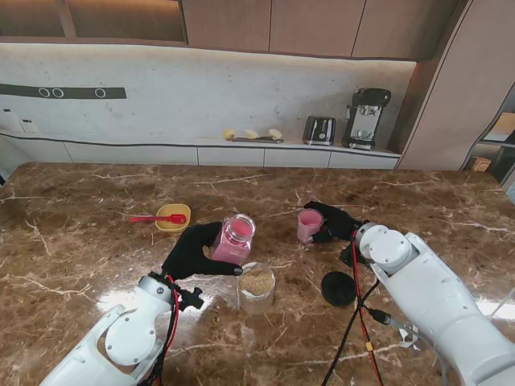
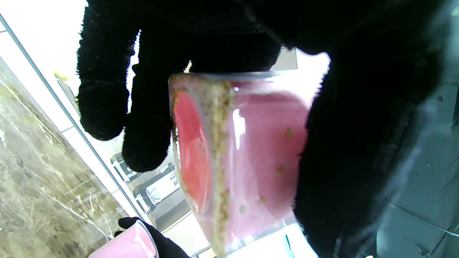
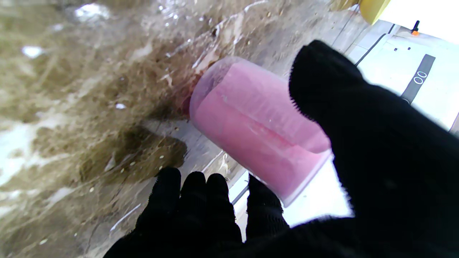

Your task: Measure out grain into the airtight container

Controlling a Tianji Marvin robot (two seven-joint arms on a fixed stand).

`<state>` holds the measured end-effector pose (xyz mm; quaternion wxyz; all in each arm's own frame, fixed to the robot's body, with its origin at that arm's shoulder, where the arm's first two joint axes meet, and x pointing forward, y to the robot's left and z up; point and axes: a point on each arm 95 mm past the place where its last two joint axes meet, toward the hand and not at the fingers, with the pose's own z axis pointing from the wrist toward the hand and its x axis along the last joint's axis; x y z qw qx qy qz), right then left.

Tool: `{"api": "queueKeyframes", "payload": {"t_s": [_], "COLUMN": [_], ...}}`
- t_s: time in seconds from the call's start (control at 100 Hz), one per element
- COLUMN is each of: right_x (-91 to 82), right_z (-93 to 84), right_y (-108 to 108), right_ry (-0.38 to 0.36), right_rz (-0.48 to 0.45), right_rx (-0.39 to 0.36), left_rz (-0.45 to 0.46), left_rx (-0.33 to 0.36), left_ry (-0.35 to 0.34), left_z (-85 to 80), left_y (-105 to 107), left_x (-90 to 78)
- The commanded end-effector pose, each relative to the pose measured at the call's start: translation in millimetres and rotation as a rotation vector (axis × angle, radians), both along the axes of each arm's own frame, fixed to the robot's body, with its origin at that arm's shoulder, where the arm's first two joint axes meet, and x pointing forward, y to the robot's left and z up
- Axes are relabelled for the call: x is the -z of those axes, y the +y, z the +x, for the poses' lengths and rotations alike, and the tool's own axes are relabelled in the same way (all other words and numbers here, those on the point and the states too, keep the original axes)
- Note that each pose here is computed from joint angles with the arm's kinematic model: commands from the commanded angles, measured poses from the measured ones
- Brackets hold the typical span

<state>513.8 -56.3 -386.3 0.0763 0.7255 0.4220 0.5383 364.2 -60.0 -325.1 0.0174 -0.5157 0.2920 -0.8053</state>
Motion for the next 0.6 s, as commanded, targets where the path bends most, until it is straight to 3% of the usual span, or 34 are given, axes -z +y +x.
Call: {"api": "queueKeyframes", "payload": {"t_s": [0.0,0.19,0.59], "right_x": [26.0,36.6,52.2], "right_z": [-13.3,-14.3,-17.2], "right_y": [-1.4,-1.4,3.5], "right_ry": [0.098,0.146,0.170], "right_rz": [-0.014,-0.004,0.014], "right_rx": [-0.007,-0.009,0.017], "left_rz": [0.003,0.007,0.012], "left_rx": [-0.002,-0.006,-0.008], "left_ry": [0.009,0.012,0.017], "left_z": [-2.1,-2.8,-3.2], "left_y": [-0.5,0.6,1.0], "left_x": [2.4,2.3,2.7]}}
